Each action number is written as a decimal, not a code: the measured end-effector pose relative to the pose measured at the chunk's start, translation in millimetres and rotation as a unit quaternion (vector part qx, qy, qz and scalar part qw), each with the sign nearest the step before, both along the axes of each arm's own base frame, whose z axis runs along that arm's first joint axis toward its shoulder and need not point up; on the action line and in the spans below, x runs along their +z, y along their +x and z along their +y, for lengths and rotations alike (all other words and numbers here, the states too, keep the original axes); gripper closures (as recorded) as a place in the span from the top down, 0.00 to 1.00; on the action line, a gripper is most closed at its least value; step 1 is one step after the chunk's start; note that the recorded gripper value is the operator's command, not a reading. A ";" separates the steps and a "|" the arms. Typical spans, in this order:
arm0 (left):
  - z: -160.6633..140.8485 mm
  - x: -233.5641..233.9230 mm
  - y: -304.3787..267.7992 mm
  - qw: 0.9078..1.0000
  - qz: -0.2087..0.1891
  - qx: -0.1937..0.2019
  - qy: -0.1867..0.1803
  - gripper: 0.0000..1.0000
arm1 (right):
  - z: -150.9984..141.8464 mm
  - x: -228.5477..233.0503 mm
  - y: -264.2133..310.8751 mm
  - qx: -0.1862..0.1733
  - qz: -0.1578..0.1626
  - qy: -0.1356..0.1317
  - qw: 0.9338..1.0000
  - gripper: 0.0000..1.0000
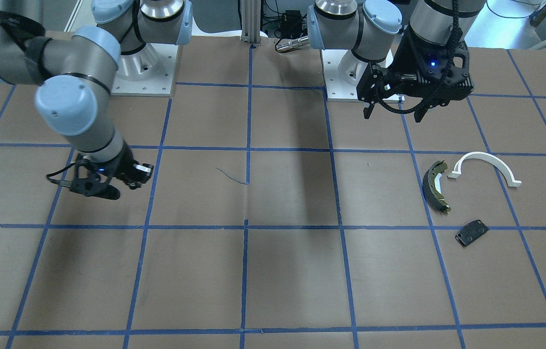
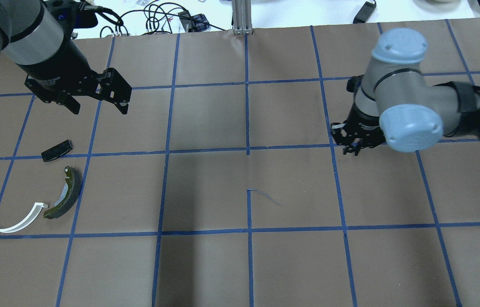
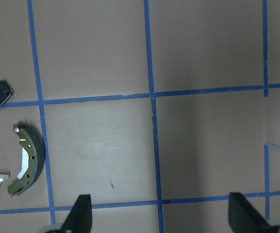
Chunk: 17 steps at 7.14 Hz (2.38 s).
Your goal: Place bearing gear from tray to pile
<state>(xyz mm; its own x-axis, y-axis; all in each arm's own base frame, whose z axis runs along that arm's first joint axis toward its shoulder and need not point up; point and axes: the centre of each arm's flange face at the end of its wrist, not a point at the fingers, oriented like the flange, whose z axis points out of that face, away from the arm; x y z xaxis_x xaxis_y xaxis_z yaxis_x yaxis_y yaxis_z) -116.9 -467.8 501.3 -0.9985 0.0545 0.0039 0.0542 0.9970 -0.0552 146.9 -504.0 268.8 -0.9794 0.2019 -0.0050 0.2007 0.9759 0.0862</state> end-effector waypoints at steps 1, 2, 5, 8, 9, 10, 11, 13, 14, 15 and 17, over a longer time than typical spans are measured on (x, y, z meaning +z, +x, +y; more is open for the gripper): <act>2.4 -1.6 -0.1 1.000 0.000 0.000 0.001 1.00 | 2.1 -13.1 51.0 -0.021 -0.027 -0.017 0.999 0.00; 3.6 -3.0 -0.3 1.000 0.001 0.000 0.001 1.00 | 4.0 -28.9 92.1 -0.034 -0.053 -0.030 0.998 0.00; 3.5 -5.1 -0.1 1.000 0.005 0.001 0.003 1.00 | 7.5 -51.9 158.7 -0.072 -0.106 -0.045 0.991 0.24; 4.4 -3.4 2.1 1.000 0.003 0.003 0.003 1.00 | 1.3 -59.5 200.2 -0.088 -0.108 -0.040 0.989 1.00; 4.7 -2.1 2.3 1.000 0.003 0.004 0.001 1.00 | 1.2 -61.3 201.4 -0.088 -0.101 -0.040 0.990 1.00; 4.5 -1.8 2.2 1.000 0.006 0.004 0.001 1.00 | 1.0 -62.0 199.7 -0.088 -0.089 -0.040 0.991 1.00; 2.5 -3.2 1.1 1.000 0.009 0.005 0.002 1.00 | -0.9 -60.1 195.5 -0.081 -0.078 -0.040 0.993 1.00; -8.5 -9.9 -15.2 0.997 0.056 0.047 0.003 1.00 | -12.3 -39.1 160.3 -0.037 -0.042 -0.058 0.997 1.00; -14.7 -15.9 -36.7 0.995 0.088 0.054 0.000 1.00 | -19.2 -19.5 124.5 -0.009 -0.023 -0.055 0.998 1.00; -21.0 -30.8 -63.0 0.994 0.100 0.043 0.005 1.00 | -25.8 0.3 79.6 0.022 -0.011 -0.044 0.999 1.00; -45.7 -84.5 -118.6 0.996 0.085 0.020 0.009 1.00 | -35.1 30.4 -23.7 0.099 0.027 -0.026 0.994 1.00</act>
<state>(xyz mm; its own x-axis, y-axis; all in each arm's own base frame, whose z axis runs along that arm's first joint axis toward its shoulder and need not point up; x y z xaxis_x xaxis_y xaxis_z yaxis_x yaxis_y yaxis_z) -235.5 -513.5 416.8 -0.9846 0.0140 0.1740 0.0068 0.9991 -0.0417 123.2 -539.1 299.2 -0.9991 0.0069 0.0425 0.0081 0.9996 0.0287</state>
